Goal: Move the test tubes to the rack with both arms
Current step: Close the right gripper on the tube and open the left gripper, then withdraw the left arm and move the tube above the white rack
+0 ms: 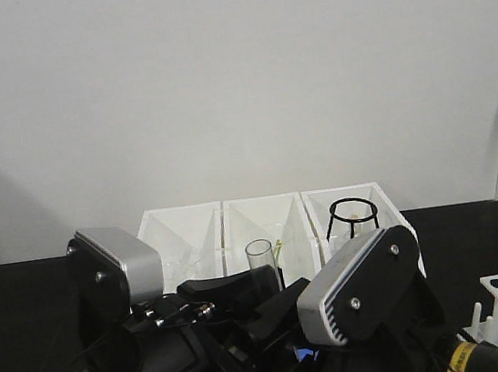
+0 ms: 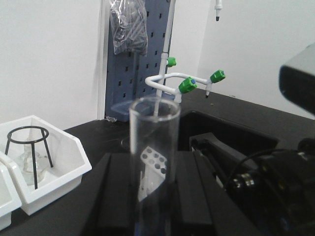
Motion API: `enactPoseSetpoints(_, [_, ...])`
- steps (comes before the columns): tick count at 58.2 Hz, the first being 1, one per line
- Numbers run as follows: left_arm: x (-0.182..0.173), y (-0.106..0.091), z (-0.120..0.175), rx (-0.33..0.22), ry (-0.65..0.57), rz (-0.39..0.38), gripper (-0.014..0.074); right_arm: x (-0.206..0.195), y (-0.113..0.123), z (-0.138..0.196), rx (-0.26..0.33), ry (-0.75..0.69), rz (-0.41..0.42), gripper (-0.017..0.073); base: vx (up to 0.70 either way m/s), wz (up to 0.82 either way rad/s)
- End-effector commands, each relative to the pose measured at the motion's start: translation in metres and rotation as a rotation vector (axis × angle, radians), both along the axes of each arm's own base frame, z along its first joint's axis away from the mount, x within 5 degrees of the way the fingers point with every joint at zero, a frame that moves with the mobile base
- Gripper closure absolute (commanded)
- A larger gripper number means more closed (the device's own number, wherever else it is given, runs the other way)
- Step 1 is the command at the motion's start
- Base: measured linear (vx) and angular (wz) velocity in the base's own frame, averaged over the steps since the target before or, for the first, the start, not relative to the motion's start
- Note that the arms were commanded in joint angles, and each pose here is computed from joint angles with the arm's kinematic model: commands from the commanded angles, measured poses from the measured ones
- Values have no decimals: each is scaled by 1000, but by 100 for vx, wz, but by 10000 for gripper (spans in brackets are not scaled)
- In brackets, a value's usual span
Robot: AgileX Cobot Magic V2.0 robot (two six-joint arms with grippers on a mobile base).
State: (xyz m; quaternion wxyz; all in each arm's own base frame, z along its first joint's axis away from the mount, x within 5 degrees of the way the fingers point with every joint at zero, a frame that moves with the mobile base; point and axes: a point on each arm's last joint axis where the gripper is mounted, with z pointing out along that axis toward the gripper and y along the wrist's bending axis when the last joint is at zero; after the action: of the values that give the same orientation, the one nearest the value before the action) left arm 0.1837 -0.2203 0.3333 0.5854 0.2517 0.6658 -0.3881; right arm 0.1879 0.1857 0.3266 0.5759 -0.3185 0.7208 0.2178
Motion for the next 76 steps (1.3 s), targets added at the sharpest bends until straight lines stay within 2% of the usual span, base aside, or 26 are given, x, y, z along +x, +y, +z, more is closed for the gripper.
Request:
enactPoseSetpoints(1, [-4,1,20,-74,-39,-9,321,1,-2,27,106,-119,-10,567,0,0])
enactPoseSetpoints(9, [-4,1,21,-85,-38,-11,164,1,-2,26,105,-118,-10,568,0,0])
enactPoseSetpoints(17, [-5,2,23,-99,-45,-14,102,0,-2,26,103,-116,-10,567,0,0])
enactPoseSetpoints(32, [-14,11,45,-199,-148,-34,127,0,-2,26,102,-115,-9,567,0,0])
enactPoseSetpoints(45, [-15,33,78,-209,-231,41,155,0,-2,26,99,-112,-9,567,0,0])
enactPoseSetpoints(53, [-21,44,104,-250,-279,59,158,0,-2,26,98,-111,-9,567,0,0])
enactPoseSetpoints(62, [-34,57,121,-296,-323,61,158,2,-3,31,143,-151,-17,567,0,0])
enactPoseSetpoints(69, [-41,66,125,-286,-317,76,158,13,-16,35,178,-182,-88,566,0,0])
enactPoseSetpoints(76, [-44,72,125,-252,-289,95,158,35,-46,35,210,-161,-246,566,0,0])
